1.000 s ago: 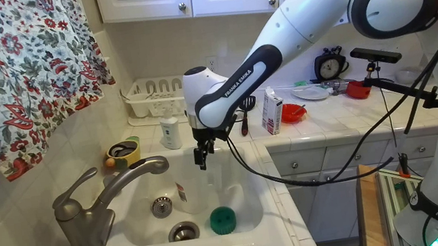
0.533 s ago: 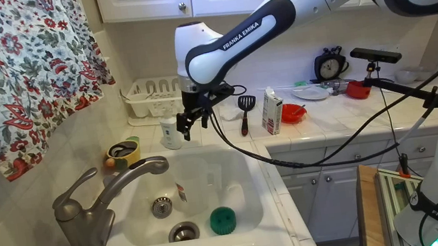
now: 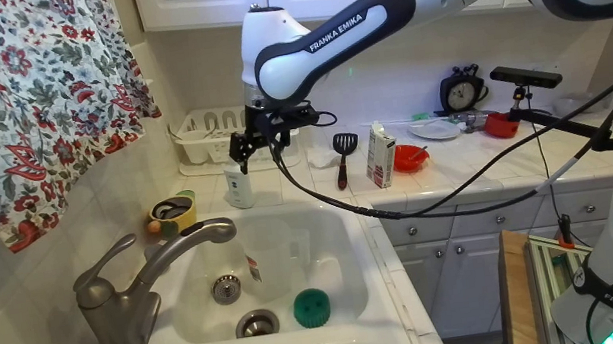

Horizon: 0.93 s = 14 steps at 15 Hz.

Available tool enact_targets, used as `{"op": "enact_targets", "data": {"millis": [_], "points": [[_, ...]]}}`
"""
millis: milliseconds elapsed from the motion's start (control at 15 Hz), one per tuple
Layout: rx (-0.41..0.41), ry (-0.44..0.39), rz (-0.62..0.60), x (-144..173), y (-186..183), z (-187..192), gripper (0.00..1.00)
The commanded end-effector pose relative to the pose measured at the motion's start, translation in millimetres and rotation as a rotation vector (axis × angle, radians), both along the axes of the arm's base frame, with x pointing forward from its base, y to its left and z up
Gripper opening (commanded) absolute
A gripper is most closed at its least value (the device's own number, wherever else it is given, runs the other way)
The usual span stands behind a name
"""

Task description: Pick up the jar and put it in the sink

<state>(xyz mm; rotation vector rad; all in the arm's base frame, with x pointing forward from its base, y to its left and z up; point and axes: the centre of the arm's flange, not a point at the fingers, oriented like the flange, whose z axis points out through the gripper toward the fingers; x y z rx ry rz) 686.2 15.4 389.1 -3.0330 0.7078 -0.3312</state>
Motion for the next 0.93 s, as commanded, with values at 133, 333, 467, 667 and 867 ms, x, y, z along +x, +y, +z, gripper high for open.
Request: {"op": "enact_targets", "data": {"millis": [133, 333, 467, 667, 867], "points": [[0.011, 0.013, 0.021, -6.4, -1.7, 15.7, 1.0], [0.034, 0.028, 0.115, -21.3, -7.9, 40.9, 1.0], [0.04, 0.042, 0.181, -31.9, -15.1, 61.7, 1.0], [0.003, 0.031, 0.179, -23.0, -15.4, 62.9, 1.0], [-0.002, 0.031, 0.202, -29.0, -22.6, 77.0, 1.0]]}}
